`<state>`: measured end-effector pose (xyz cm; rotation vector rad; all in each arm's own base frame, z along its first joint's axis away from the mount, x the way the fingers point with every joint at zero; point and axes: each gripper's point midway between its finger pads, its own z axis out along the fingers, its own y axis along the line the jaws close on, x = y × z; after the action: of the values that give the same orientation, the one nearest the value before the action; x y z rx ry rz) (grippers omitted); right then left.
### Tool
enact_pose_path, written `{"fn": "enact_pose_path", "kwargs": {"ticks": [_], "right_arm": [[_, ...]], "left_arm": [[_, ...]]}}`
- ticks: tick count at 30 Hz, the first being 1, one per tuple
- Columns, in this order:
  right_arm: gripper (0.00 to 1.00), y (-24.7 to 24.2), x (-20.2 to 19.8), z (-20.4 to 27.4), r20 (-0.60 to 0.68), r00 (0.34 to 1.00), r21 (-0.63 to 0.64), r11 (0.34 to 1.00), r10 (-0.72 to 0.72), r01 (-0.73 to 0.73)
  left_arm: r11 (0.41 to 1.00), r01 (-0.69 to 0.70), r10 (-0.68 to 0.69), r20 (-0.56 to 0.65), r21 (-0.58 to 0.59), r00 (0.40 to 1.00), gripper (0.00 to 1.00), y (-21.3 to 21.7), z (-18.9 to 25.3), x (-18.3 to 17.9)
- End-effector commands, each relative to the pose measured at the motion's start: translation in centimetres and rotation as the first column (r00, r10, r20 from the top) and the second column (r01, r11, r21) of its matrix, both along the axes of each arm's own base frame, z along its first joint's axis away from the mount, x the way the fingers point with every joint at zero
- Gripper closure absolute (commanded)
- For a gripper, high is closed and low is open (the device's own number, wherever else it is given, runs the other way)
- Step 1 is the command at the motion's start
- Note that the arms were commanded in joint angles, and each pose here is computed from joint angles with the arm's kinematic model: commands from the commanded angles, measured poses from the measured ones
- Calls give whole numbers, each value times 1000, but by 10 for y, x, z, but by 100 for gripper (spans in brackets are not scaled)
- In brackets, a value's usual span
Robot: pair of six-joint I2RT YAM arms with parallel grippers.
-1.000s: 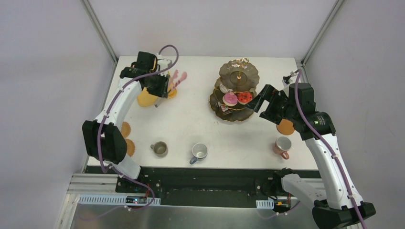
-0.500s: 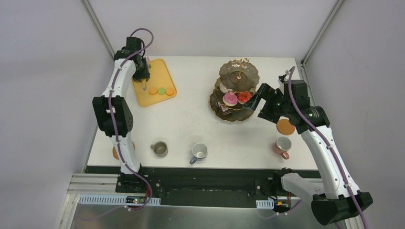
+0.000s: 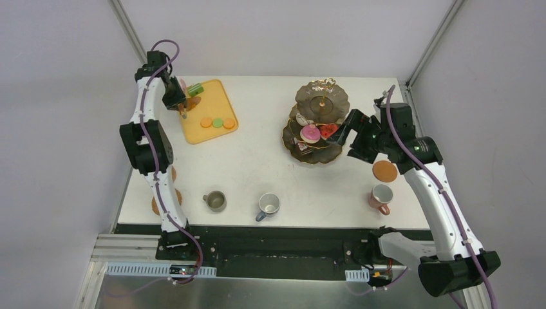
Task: Serve the afternoon tea
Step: Adjust the dessert on the tray.
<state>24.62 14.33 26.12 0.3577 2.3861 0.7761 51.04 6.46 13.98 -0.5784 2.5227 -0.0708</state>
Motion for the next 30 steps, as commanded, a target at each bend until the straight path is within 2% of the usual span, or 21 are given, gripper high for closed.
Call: {"fn": "enact_pose_path", "kwargs": {"ticks": [1, 7, 16, 21, 30], "right_arm": [[1, -2, 8, 11, 26, 1000, -10, 1000, -7, 8], [1, -2, 10, 8, 17, 1000, -15, 1000, -13, 14], [1, -3, 10, 6, 12, 1000, -20, 1000, -22, 22], [1, -3, 11, 4, 11, 1000, -19, 1000, -21, 21], [1, -1, 9, 3, 11, 1000, -4, 1000, -11, 11]], "left_arm": [[988, -21, 27, 39, -152, 999, 70, -5, -5, 15], [967, 8, 8, 63, -254, 998, 70, -14, -19, 31], [953, 17, 5, 72, -303, 997, 72, -24, -30, 35], [950, 44, -13, 103, -308, 995, 72, -34, -18, 27], [952, 132, -111, 89, -275, 990, 72, -65, -10, 7]]}}
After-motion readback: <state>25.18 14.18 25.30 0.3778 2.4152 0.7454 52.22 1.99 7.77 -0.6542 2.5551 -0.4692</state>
